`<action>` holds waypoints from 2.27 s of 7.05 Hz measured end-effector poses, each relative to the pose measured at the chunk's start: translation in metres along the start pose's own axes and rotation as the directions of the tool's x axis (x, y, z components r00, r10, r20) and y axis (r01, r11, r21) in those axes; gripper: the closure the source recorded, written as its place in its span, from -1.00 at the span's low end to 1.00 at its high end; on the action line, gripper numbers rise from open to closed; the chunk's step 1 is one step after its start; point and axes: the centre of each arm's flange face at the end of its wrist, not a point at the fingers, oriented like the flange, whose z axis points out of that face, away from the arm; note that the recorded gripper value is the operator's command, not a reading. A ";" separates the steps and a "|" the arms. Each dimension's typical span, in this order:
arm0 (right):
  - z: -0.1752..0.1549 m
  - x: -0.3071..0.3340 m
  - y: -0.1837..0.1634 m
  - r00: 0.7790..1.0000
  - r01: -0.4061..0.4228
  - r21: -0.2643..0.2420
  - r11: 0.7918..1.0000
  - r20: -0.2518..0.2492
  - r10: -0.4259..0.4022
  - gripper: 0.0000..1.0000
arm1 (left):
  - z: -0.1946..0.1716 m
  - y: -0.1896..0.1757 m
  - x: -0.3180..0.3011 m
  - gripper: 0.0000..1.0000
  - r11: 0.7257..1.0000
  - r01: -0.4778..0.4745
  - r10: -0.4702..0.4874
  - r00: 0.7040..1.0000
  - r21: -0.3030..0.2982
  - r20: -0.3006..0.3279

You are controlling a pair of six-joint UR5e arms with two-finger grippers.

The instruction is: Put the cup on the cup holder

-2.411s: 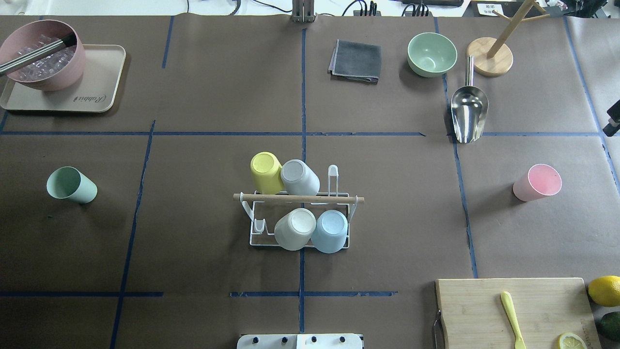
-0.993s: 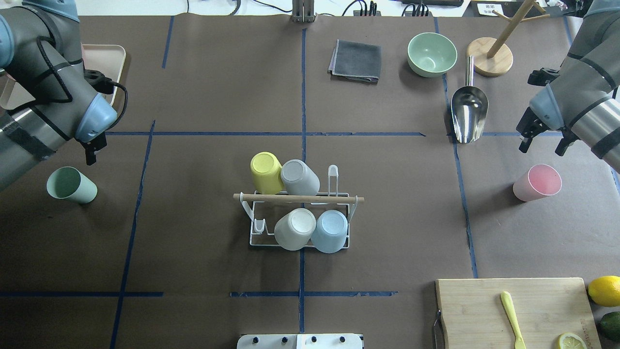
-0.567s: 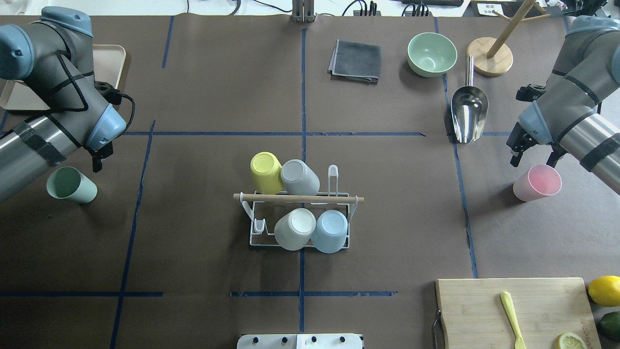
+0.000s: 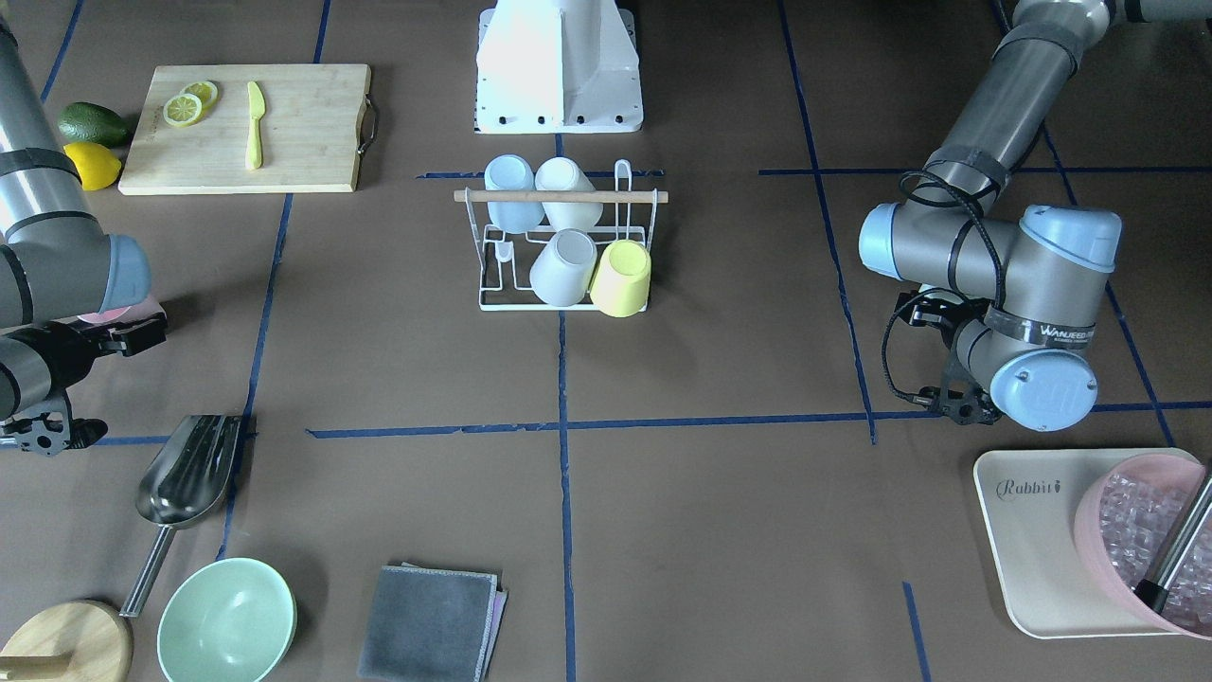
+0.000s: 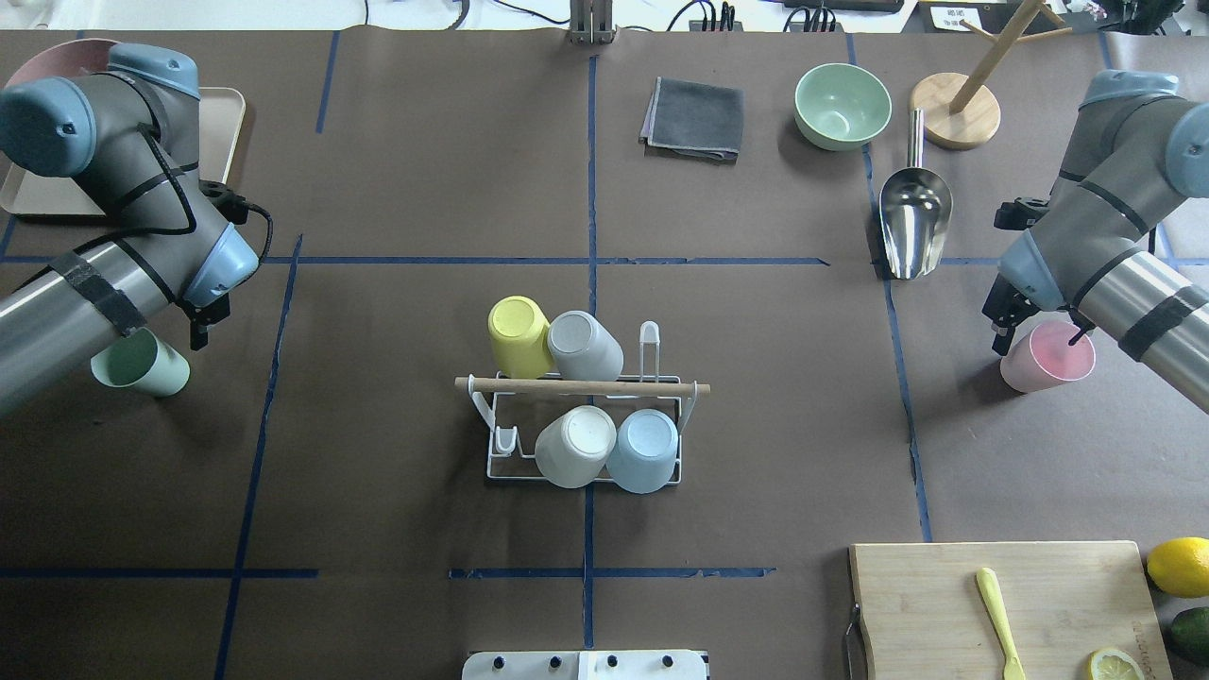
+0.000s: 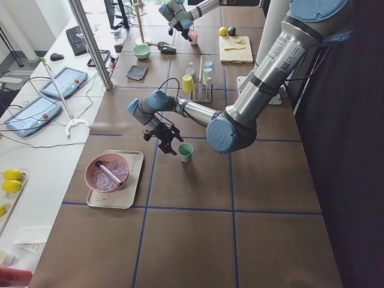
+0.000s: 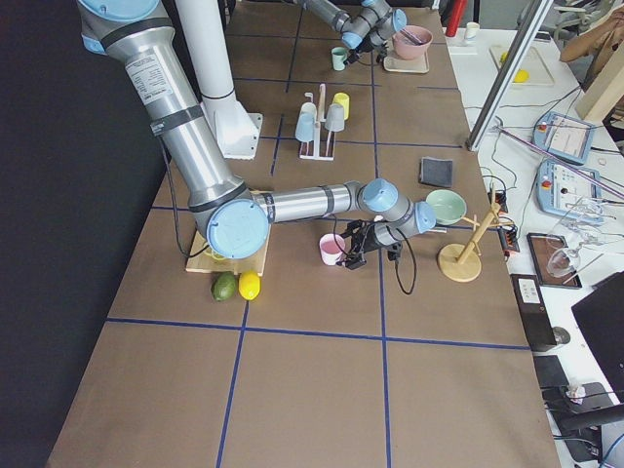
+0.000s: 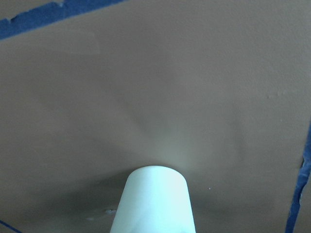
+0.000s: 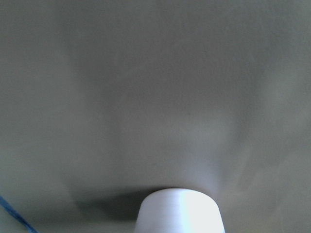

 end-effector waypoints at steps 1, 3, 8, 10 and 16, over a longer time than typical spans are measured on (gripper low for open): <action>0.008 -0.002 -0.002 1.000 0.003 -0.013 1.000 -0.006 -0.003 -1.00 | 0.007 -0.003 -0.001 -1.00 1.000 -0.006 0.006 1.000 -0.014 0.000; 0.017 -0.002 -0.004 1.000 0.008 -0.031 0.999 -0.028 -0.009 0.42 | 0.021 -0.008 -0.005 -1.00 0.999 -0.006 0.006 1.000 -0.042 -0.001; -0.001 0.010 -0.002 0.995 0.008 -0.020 1.000 -0.094 -0.010 1.00 | 0.049 -0.011 -0.023 -1.00 0.991 0.056 -0.057 0.998 -0.125 -0.006; -0.030 0.012 0.002 0.994 0.010 0.018 1.000 -0.107 -0.008 1.00 | 0.052 -0.009 -0.025 -1.00 0.987 0.070 -0.071 0.997 -0.142 -0.008; -0.143 -0.043 0.070 0.980 0.177 0.273 0.946 -0.142 -0.142 1.00 | 0.059 -0.008 -0.017 0.87 0.988 0.045 -0.051 0.998 -0.149 -0.035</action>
